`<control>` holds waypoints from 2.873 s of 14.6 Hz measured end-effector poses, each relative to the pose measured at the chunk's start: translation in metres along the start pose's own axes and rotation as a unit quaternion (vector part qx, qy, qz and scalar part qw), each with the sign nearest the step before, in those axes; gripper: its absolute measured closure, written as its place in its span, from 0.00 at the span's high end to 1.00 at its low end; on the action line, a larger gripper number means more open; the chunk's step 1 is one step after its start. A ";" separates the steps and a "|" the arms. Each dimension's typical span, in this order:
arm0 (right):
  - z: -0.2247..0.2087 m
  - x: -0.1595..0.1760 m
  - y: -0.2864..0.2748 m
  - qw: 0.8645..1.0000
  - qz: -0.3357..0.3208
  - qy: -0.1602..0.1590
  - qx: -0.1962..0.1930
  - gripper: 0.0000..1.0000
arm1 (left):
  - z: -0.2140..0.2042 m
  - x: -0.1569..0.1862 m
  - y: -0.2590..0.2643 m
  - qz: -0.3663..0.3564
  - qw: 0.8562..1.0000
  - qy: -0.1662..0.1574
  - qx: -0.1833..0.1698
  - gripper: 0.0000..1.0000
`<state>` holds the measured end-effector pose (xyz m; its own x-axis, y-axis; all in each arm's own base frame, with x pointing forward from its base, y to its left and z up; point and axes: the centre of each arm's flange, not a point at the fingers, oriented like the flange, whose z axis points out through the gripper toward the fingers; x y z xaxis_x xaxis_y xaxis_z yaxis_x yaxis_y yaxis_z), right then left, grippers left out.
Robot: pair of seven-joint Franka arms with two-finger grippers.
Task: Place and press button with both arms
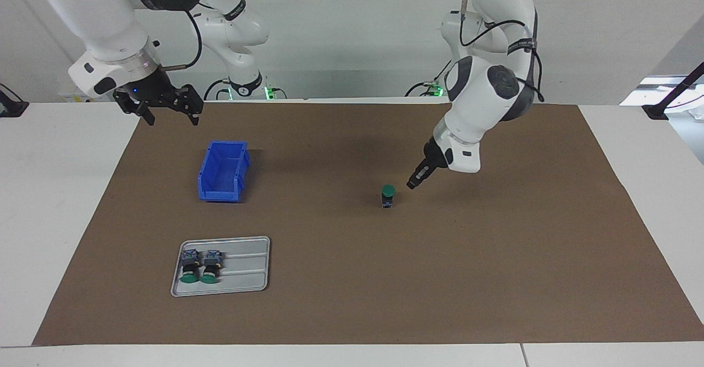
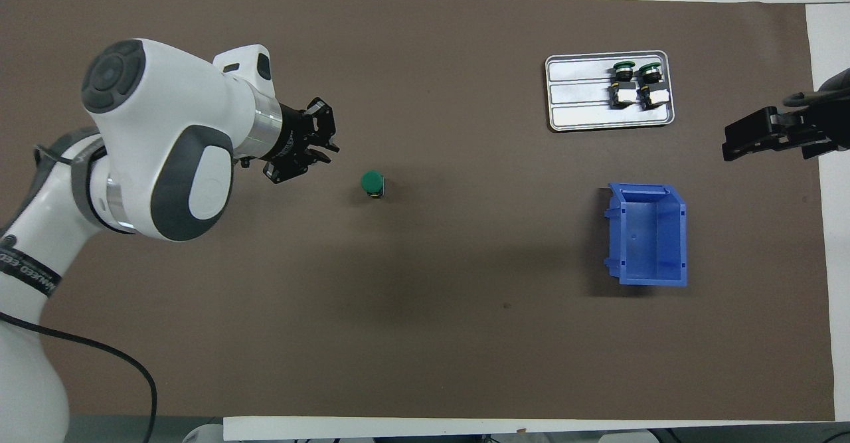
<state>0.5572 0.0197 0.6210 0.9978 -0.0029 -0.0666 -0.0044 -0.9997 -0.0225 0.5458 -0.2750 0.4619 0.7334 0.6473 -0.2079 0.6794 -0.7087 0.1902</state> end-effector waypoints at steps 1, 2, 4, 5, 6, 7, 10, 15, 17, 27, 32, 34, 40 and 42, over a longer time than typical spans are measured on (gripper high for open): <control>0.000 0.002 -0.012 1.000 0.003 0.007 0.012 1.00 | -0.008 0.007 -0.006 0.002 1.000 0.011 0.013 0.26; 0.002 0.004 -0.032 1.000 0.006 0.013 0.019 1.00 | -0.015 0.014 -0.012 0.002 1.000 0.017 0.024 0.37; 0.012 0.006 -0.094 0.999 0.013 0.021 0.021 1.00 | -0.024 0.028 -0.026 0.008 0.999 0.015 0.042 0.58; 0.021 0.006 -0.131 0.999 0.014 0.024 0.022 1.00 | -0.028 0.037 -0.034 0.014 0.998 0.014 0.054 0.71; 0.029 0.004 -0.166 0.999 0.016 0.027 0.023 1.00 | -0.032 0.047 -0.042 0.014 0.998 0.016 0.063 0.80; 0.039 0.002 -0.197 0.999 0.021 0.028 0.025 1.00 | -0.037 0.059 -0.051 0.011 0.997 0.019 0.068 0.81; 0.071 0.005 -0.272 0.999 0.034 0.029 0.029 1.00 | -0.051 0.093 -0.076 0.004 0.995 0.040 0.091 1.00; 0.146 0.022 -0.375 0.996 0.044 0.061 0.056 1.00 | -0.091 0.136 -0.125 0.064 0.990 0.042 0.116 1.00; 0.187 0.025 -0.402 0.996 0.030 0.068 0.053 1.00 | -0.114 0.148 -0.149 0.099 0.987 0.040 0.122 1.00; 0.299 0.018 -0.446 0.998 0.004 0.066 0.014 0.99 | -0.218 0.159 -0.208 0.238 0.951 0.030 0.195 1.00; 0.313 0.016 -0.445 0.998 0.001 0.061 0.006 0.86 | -0.236 0.159 -0.195 0.275 0.941 0.026 0.194 1.00; 0.313 0.015 -0.445 0.998 0.001 0.061 0.006 0.79 | -0.230 0.161 -0.189 0.278 0.943 0.018 0.182 1.00; 0.312 0.009 -0.452 0.998 -0.005 0.056 0.010 0.72 | -0.212 0.141 -0.159 0.289 0.940 0.010 0.179 1.00; 0.313 0.008 -0.452 0.999 -0.005 0.052 0.006 0.67 | -0.208 0.132 -0.150 0.287 0.941 0.011 0.181 1.00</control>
<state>0.5462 0.4783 0.3183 0.9993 0.0033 0.0380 0.0047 -0.9994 -0.0346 0.5461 -0.0250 0.6055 0.9799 0.1326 -0.1492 0.1225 -0.9896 -0.0749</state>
